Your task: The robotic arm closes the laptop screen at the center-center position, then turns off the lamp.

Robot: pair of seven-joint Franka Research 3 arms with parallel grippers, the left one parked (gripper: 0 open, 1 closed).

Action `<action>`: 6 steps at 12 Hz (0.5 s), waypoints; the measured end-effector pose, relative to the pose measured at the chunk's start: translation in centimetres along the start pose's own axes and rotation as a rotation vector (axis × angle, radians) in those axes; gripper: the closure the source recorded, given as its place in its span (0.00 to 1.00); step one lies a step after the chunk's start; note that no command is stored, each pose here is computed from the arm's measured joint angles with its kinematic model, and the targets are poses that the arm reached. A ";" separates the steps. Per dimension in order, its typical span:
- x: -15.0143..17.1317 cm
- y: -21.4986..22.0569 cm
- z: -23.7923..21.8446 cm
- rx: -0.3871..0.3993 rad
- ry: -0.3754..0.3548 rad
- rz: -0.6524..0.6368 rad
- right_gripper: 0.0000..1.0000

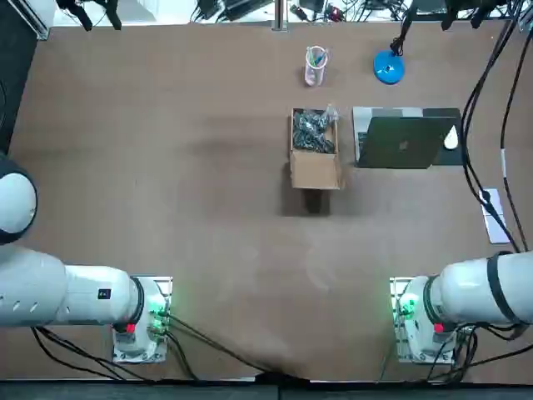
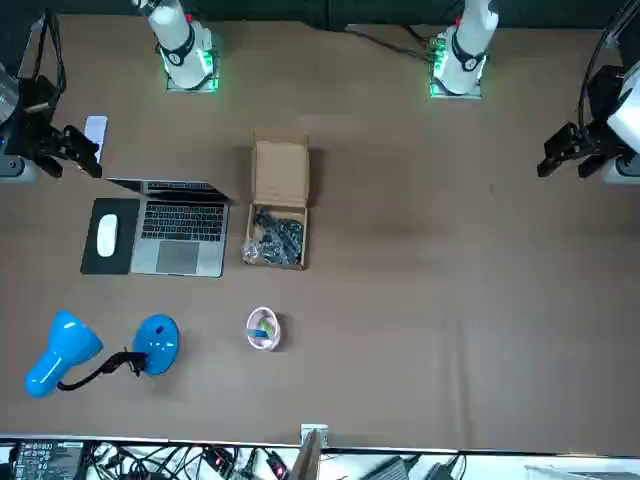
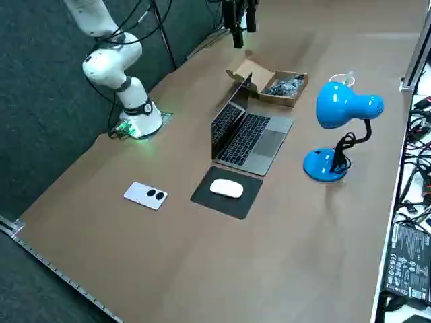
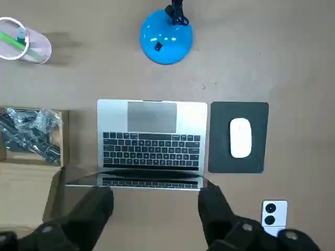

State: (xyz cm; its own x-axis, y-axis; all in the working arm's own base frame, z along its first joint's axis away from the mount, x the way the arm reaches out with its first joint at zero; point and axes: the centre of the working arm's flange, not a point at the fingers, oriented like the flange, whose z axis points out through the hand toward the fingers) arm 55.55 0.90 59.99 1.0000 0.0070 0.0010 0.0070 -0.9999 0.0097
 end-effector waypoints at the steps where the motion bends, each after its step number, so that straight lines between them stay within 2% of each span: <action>1: 0.0 0.0 0.0 0.000 0.000 0.000 0.00; 6: 0.0 0.0 0.0 0.000 0.000 0.000 0.00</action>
State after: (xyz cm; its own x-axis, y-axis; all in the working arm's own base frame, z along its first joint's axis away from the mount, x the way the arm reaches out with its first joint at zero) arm 55.55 0.90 59.99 1.0000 0.0070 0.0010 0.0070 -0.9999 0.0098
